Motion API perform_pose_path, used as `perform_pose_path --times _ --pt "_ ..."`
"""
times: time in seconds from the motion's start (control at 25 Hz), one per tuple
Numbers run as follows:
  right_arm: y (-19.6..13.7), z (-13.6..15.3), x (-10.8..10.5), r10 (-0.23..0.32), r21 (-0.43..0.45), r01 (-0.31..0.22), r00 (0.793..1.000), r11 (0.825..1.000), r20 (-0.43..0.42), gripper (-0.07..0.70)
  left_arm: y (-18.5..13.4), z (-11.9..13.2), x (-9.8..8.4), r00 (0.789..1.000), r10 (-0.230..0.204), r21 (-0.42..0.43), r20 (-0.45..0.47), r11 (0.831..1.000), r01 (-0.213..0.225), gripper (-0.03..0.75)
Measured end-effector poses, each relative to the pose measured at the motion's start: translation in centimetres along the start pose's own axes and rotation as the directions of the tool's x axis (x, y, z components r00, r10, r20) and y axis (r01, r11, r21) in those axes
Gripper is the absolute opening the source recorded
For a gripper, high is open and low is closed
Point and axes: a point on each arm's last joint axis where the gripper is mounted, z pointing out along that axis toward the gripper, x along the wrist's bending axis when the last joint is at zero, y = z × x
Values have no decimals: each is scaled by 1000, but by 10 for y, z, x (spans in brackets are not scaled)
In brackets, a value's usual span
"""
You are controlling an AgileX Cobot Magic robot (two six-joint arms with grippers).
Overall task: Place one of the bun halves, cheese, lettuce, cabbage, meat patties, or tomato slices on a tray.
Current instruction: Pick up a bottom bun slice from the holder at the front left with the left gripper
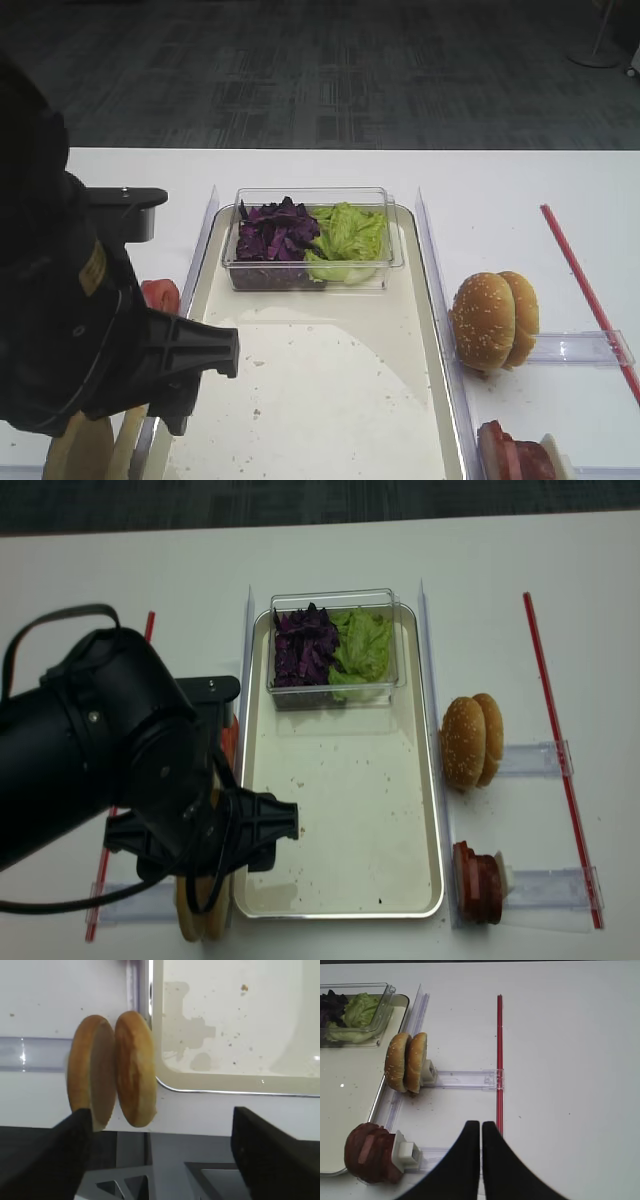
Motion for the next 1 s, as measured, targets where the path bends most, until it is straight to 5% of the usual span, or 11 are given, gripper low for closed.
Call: perform_pose_path --times 0.6,1.0 --pt "0 0 0 0 0 0 1000 1000 0 483 11 28 -12 998 35 35 -44 999 -33 524" --pt "0 0 0 0 0 0 1000 1000 0 483 10 43 -6 1000 18 54 -13 998 -17 524"
